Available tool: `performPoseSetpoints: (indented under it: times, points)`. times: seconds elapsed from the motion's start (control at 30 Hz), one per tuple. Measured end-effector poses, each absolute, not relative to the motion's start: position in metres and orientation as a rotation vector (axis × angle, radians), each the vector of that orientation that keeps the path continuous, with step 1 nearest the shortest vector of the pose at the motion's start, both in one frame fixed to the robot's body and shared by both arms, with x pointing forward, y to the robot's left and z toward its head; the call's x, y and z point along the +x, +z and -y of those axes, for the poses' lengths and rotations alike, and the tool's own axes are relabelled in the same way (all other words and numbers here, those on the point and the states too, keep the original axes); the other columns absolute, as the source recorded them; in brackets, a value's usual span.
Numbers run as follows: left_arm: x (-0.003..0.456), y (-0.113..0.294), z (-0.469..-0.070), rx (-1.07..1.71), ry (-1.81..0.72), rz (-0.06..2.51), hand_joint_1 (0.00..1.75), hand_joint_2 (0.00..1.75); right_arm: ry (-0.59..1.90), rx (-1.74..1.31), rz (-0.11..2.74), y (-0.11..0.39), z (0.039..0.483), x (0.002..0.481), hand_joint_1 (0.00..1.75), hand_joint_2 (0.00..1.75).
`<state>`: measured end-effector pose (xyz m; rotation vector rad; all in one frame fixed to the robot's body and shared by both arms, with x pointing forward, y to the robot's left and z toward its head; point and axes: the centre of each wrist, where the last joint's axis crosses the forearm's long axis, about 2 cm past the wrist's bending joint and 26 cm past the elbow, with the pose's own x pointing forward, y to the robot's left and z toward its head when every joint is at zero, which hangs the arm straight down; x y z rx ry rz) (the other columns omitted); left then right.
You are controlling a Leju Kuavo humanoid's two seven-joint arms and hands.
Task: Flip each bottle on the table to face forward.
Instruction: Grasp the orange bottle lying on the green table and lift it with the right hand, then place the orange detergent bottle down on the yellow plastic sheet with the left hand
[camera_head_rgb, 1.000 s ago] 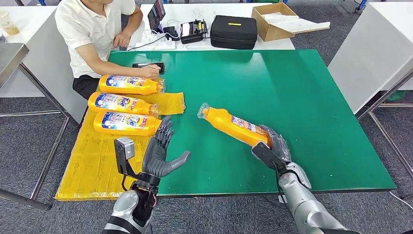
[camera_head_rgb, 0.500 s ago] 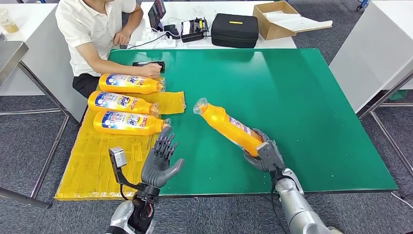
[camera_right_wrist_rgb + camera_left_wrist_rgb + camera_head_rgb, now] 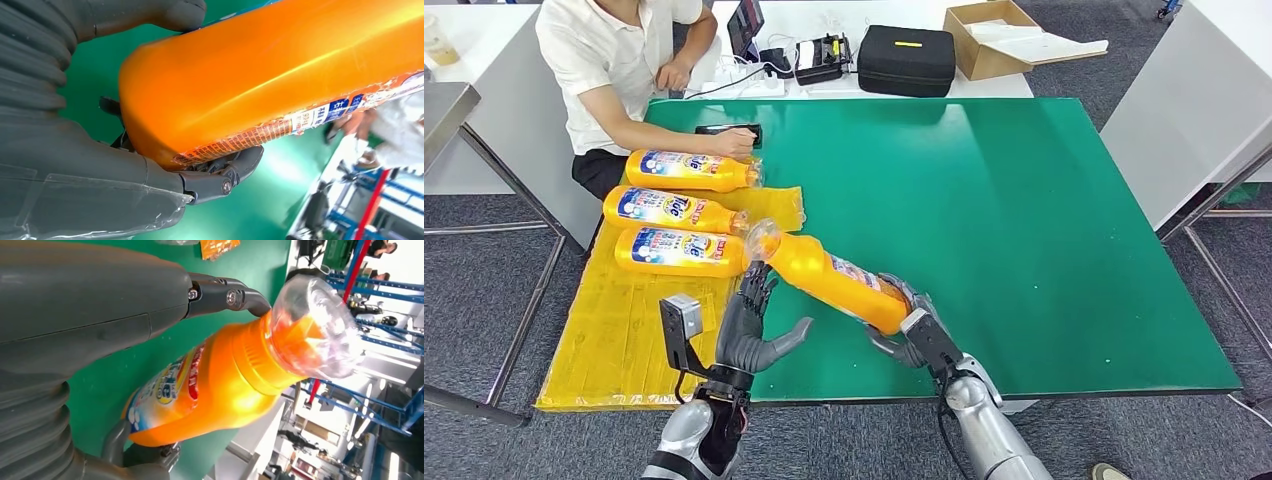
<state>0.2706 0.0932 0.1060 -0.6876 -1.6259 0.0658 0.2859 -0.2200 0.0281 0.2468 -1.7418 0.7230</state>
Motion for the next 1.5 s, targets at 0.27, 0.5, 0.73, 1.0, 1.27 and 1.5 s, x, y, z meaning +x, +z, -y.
performPoseSetpoints:
  times: [0.27, 0.5, 0.73, 1.0, 1.27, 1.5]
  points:
    - [0.283, 0.112, -0.090, -0.715, 0.137, 1.585, 0.00, 1.75, 0.764, 0.353, 1.807, 0.045, 0.182, 0.287, 1.75, 1.75]
    - [0.290, 0.113, -0.087, -0.889, 0.287, 1.514, 0.00, 1.75, 0.791, 0.431, 1.845, 0.059, 0.159, 0.291, 1.75, 1.75]
    - [0.294, 0.118, -0.085, -1.011, 0.366, 1.497, 0.27, 1.75, 0.816, 0.475, 1.864, 0.066, 0.143, 0.295, 1.75, 1.75]
    - [0.295, 0.121, -0.088, -1.093, 0.445, 1.515, 1.71, 1.75, 0.824, 0.517, 1.854, 0.065, 0.131, 0.294, 1.75, 1.75]
    - [0.295, 0.121, -0.091, -1.090, 0.460, 1.522, 1.75, 1.75, 0.821, 0.526, 1.842, 0.063, 0.130, 0.295, 1.64, 1.75]
    - [0.293, 0.121, -0.092, -1.069, 0.454, 1.548, 1.75, 1.75, 0.799, 0.522, 1.826, 0.057, 0.129, 0.292, 1.23, 1.75]
